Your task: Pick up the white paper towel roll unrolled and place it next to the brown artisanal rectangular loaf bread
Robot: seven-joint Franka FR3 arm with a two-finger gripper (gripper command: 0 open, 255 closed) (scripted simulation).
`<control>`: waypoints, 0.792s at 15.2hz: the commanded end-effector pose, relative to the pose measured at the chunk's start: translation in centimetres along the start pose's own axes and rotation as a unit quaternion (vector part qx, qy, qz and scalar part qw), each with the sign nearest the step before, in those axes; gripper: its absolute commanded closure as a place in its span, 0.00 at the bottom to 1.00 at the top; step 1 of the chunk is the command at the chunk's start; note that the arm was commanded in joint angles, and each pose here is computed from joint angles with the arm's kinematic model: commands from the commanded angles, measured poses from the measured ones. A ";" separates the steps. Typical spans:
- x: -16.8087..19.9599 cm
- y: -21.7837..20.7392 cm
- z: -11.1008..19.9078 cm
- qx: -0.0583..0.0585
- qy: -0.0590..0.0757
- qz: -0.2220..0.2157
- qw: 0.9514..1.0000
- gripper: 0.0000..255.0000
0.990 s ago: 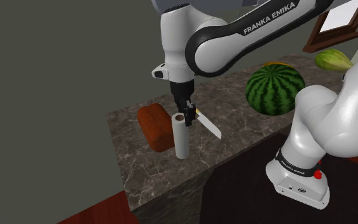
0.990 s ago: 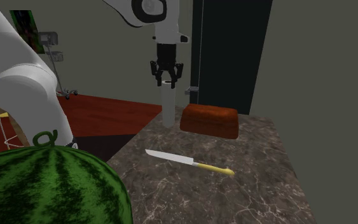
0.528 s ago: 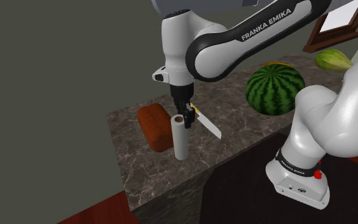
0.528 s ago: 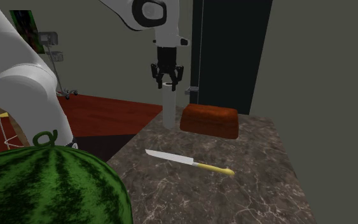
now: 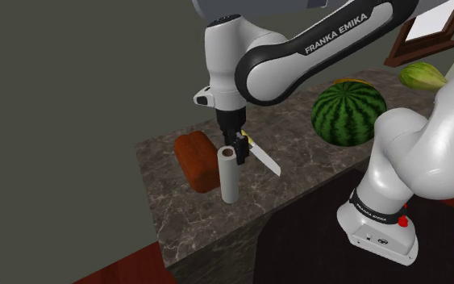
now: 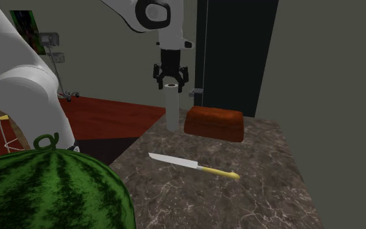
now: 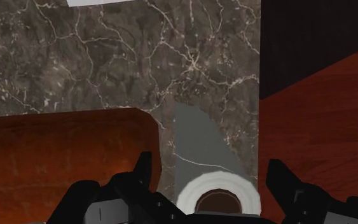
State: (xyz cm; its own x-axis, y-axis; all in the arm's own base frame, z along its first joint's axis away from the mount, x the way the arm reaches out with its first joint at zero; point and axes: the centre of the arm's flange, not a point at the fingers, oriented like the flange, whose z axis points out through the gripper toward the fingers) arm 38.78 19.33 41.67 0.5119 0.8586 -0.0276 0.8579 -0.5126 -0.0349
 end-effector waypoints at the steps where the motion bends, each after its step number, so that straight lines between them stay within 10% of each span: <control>1: -0.1 0.0 -1.3 0.000 0.000 0.000 1.000 0.00; 12: -0.1 0.0 -5.0 0.000 0.000 0.000 1.000 0.00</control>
State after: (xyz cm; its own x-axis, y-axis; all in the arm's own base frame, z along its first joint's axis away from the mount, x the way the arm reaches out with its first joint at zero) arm 38.95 19.33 46.68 0.5118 0.8586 -0.0277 0.8579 -0.5126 -0.0349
